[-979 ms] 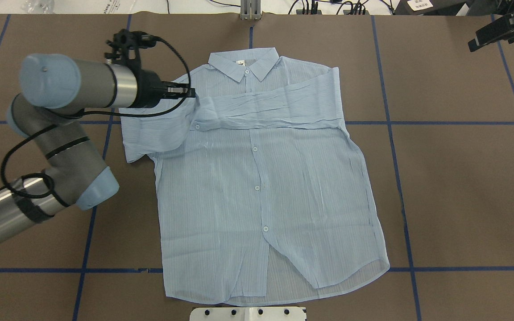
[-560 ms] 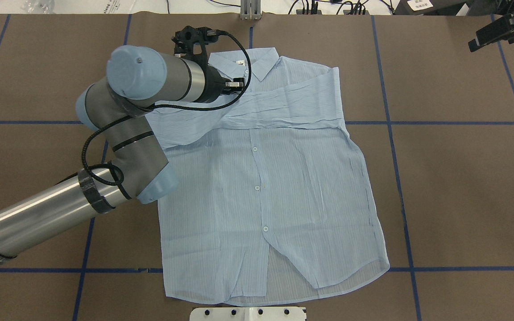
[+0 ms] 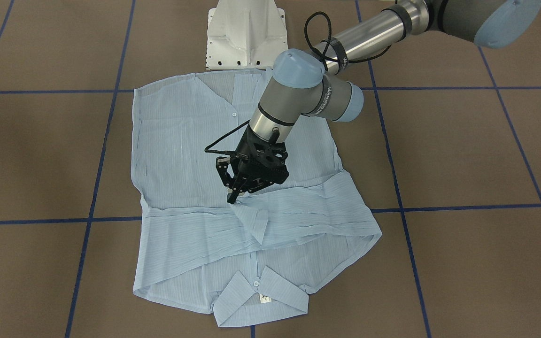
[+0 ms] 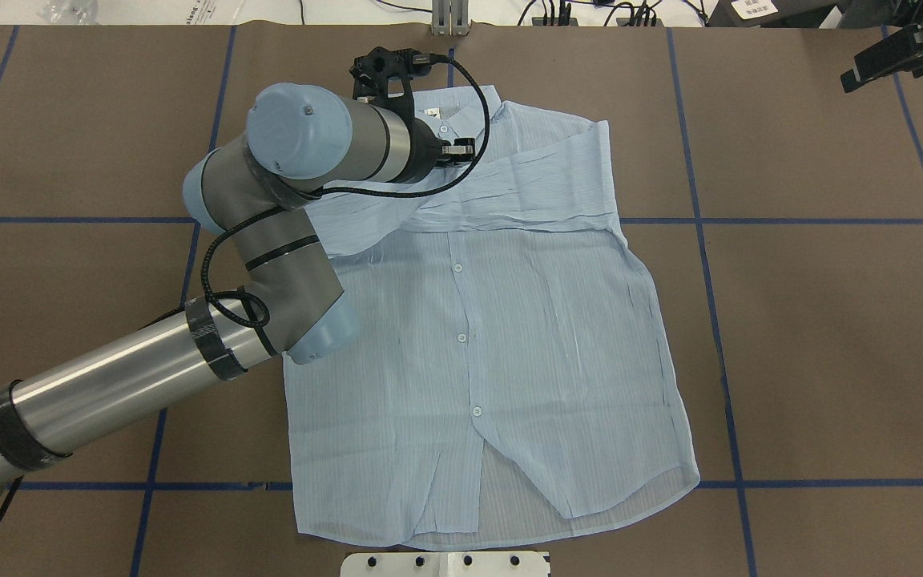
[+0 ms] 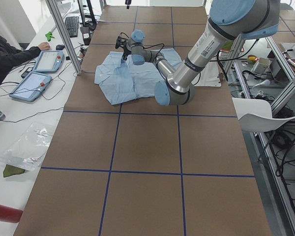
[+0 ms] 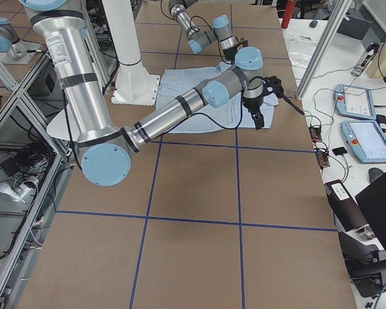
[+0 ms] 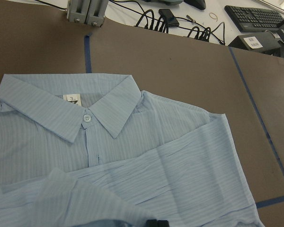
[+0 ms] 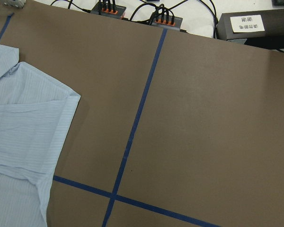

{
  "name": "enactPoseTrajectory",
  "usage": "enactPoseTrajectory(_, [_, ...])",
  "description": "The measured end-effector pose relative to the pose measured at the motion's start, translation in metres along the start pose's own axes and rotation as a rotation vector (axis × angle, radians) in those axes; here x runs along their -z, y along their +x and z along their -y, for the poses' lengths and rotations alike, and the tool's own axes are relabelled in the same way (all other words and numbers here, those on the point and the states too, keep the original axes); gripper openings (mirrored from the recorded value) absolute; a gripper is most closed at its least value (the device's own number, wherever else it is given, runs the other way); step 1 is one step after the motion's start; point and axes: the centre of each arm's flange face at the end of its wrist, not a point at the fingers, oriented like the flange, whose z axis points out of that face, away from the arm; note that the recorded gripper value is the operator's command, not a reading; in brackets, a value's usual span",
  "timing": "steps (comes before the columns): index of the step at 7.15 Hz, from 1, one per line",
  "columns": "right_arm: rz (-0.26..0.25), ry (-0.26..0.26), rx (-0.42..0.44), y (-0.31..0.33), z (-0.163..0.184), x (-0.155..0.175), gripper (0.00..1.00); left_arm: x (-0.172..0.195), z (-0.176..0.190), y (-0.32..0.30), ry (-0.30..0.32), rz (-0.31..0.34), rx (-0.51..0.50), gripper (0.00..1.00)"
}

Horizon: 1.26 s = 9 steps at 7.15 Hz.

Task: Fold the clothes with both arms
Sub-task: 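Carry the sleeve with the left gripper across the shirt body, then release the sleeve and move both grippers toward the shirt sides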

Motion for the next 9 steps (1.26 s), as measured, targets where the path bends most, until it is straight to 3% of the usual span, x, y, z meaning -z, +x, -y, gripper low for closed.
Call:
enactPoseTrajectory(4, [-0.001,0.000,-0.001,0.000,0.001,0.000,1.00,-0.038,-0.068,0.055,-0.022,0.007,-0.041,0.00])
enactPoseTrajectory(5, [0.000,0.000,0.000,0.000,0.001,0.000,1.00,-0.046,-0.077,0.063,-0.027,0.016,-0.046,0.63])
enactPoseTrajectory(6, [0.000,0.001,0.000,0.000,0.001,0.000,1.00,-0.053,-0.086,0.069,-0.032,0.024,-0.050,1.00])
enactPoseTrajectory(9, [0.002,0.004,-0.004,-0.003,0.001,0.002,1.00,-0.060,-0.103,0.074,-0.003,0.029,-0.055,1.00])
